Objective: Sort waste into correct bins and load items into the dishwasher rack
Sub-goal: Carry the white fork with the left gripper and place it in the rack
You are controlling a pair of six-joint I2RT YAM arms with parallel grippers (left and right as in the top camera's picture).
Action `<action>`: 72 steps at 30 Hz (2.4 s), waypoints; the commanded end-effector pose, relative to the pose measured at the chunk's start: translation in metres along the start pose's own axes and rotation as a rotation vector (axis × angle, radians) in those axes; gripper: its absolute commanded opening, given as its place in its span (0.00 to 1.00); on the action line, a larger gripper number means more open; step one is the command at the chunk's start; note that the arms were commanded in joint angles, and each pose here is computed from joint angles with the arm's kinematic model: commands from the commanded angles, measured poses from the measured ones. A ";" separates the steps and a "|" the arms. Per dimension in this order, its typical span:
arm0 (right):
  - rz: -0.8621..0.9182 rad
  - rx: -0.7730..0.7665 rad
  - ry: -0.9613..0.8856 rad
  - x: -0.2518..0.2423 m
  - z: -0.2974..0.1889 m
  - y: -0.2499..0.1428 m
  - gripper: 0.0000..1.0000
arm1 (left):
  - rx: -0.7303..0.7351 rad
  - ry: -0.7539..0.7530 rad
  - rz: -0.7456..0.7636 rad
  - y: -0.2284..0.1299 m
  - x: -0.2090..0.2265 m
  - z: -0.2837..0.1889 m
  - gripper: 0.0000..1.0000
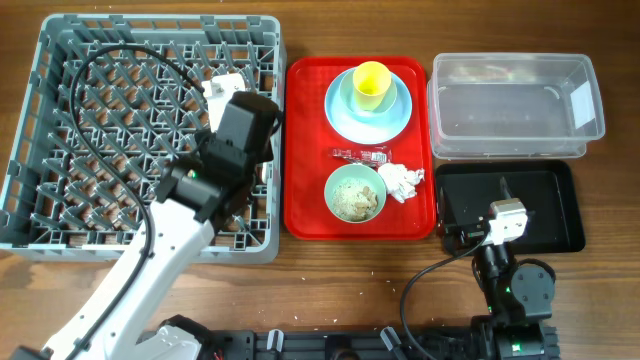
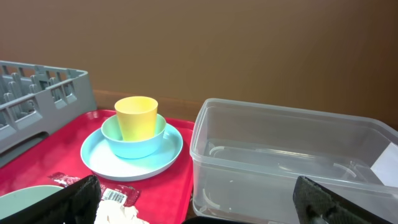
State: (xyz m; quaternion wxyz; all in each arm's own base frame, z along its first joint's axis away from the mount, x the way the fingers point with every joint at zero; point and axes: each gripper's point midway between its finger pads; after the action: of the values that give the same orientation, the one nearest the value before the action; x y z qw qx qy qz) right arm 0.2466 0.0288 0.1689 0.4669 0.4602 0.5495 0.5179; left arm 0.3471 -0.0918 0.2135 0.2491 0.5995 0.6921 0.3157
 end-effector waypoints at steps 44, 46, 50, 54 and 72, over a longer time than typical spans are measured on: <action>-0.005 -0.005 -0.008 -0.001 0.000 0.001 1.00 | 0.374 -0.633 0.246 -0.095 -0.146 -0.049 0.13; -0.005 -0.005 -0.008 -0.001 0.000 0.001 1.00 | 0.403 -0.650 0.296 -0.115 -0.167 -0.045 0.13; -0.005 -0.005 -0.008 -0.001 0.000 0.001 1.00 | 0.434 -0.642 0.301 -0.143 -0.203 -0.017 0.21; -0.005 -0.005 -0.008 -0.001 0.000 0.001 1.00 | 0.476 -0.637 0.349 -0.175 -0.223 0.002 0.27; -0.005 -0.005 -0.008 -0.001 0.000 0.001 1.00 | 0.112 -0.113 -0.183 0.003 0.038 -0.014 1.00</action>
State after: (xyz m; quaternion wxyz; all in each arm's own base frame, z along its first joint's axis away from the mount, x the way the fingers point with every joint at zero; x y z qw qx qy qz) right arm 0.2466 0.0288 0.1689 0.4670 0.4601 0.5494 0.5180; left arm 0.3304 -0.1026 0.2314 0.3148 0.6076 0.7015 0.1989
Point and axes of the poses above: each gripper's point midway between its finger pads, its own z axis out along the fingers, its own x axis along the line the jaws close on, y = z × x, and after that the axes turned 2 degrees about z, right-handed
